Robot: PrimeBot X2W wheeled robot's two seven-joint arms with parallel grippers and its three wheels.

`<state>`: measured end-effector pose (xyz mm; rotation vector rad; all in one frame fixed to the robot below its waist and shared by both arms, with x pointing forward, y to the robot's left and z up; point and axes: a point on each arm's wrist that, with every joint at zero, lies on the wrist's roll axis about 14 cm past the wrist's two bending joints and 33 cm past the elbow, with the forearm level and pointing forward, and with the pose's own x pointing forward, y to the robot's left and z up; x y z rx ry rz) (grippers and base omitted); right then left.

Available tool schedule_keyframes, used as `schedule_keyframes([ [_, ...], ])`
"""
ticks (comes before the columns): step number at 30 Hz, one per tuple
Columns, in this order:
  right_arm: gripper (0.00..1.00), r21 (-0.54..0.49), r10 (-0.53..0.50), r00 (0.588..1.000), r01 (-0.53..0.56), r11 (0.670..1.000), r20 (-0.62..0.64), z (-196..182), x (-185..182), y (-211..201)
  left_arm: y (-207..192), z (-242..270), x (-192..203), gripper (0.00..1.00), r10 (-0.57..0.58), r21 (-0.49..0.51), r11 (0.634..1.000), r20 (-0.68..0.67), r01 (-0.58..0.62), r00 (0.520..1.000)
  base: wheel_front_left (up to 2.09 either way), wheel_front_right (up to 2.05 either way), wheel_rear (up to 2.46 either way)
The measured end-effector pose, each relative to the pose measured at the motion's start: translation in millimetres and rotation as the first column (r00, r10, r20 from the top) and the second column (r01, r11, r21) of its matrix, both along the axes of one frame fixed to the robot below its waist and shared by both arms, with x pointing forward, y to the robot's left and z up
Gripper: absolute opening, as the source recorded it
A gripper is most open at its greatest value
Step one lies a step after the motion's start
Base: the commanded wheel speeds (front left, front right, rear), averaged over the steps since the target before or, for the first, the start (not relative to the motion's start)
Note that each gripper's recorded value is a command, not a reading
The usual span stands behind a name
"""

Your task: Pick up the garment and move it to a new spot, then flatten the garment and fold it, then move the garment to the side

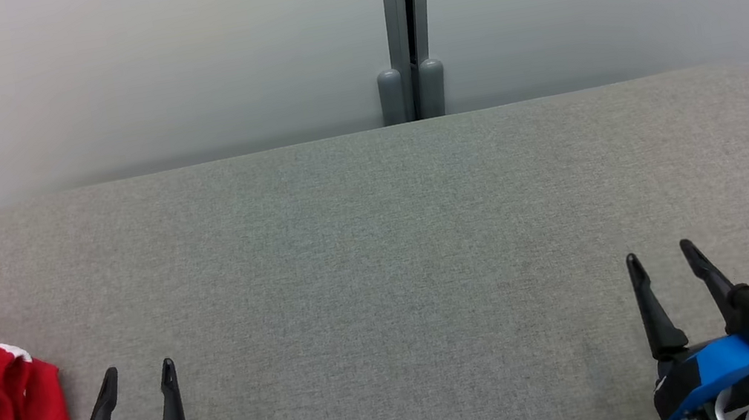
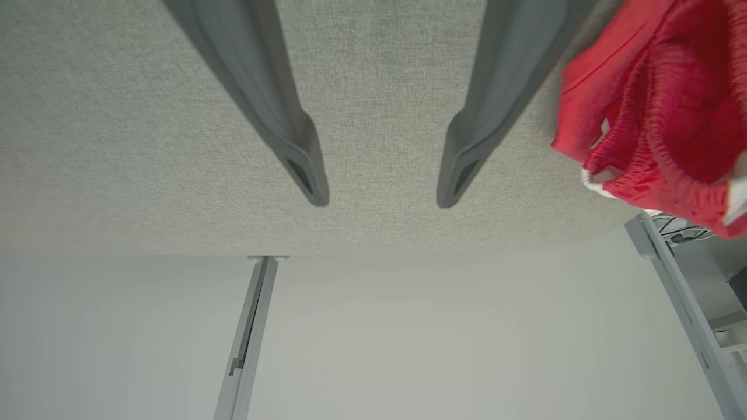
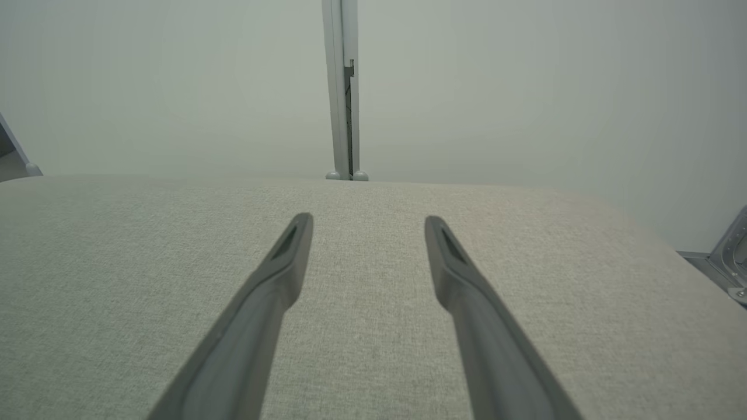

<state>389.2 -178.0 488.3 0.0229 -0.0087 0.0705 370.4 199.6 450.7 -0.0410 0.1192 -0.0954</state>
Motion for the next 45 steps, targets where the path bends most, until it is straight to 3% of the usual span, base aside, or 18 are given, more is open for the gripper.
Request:
schedule_keyframes([
  [6,1.0,-0.049,0.104,0.995,-0.104,0.993,0.004,-0.3,13.3,33.2,16.8,-0.3,-4.6,1.0,0.028,0.038,0.999,0.0,-0.028,1.0,0.0,0.0,0.0],
  [15,1.0,-0.04,0.308,0.951,-0.308,0.951,0.004,-1.3,36.4,110.3,74.9,2.6,-38.4,1.0,0.215,0.027,0.976,0.001,-0.215,0.977,0.0,0.0,0.0],
  [26,1.0,-0.019,0.574,0.819,-0.574,0.819,-0.008,-7.5,35.6,220.3,140.5,-11.3,-115.3,1.0,0.462,0.039,0.887,-0.056,-0.46,0.885,0.0,0.0,0.0],
  [33,1.0,-0.008,0.668,0.743,-0.669,0.743,-0.025,-15.0,27.2,263.1,158.3,-18.7,-151.6,1.0,0.557,0.04,0.83,-0.085,-0.556,0.826,0.0,0.0,0.0],
  [36,1.0,-0.002,0.68,0.733,-0.68,0.733,-0.032,-18.9,27.6,268.8,159.0,-21.7,-154.5,1.0,0.569,0.039,0.822,-0.098,-0.568,0.817,0.0,0.0,0.0],
  [39,1.0,0.018,0.669,0.742,-0.669,0.743,-0.05,-26.8,30.8,264.2,158.9,-24.5,-149.6,1.0,0.57,0.032,0.821,-0.11,-0.57,0.814,0.0,0.0,0.0],
  [45,1.0,0.02,0.646,0.761,-0.646,0.763,-0.06,-38.3,47.8,254.6,159.4,-20.6,-102.4,1.0,0.538,-0.001,0.841,-0.107,-0.541,0.836,0.0,0.0,0.0],
])
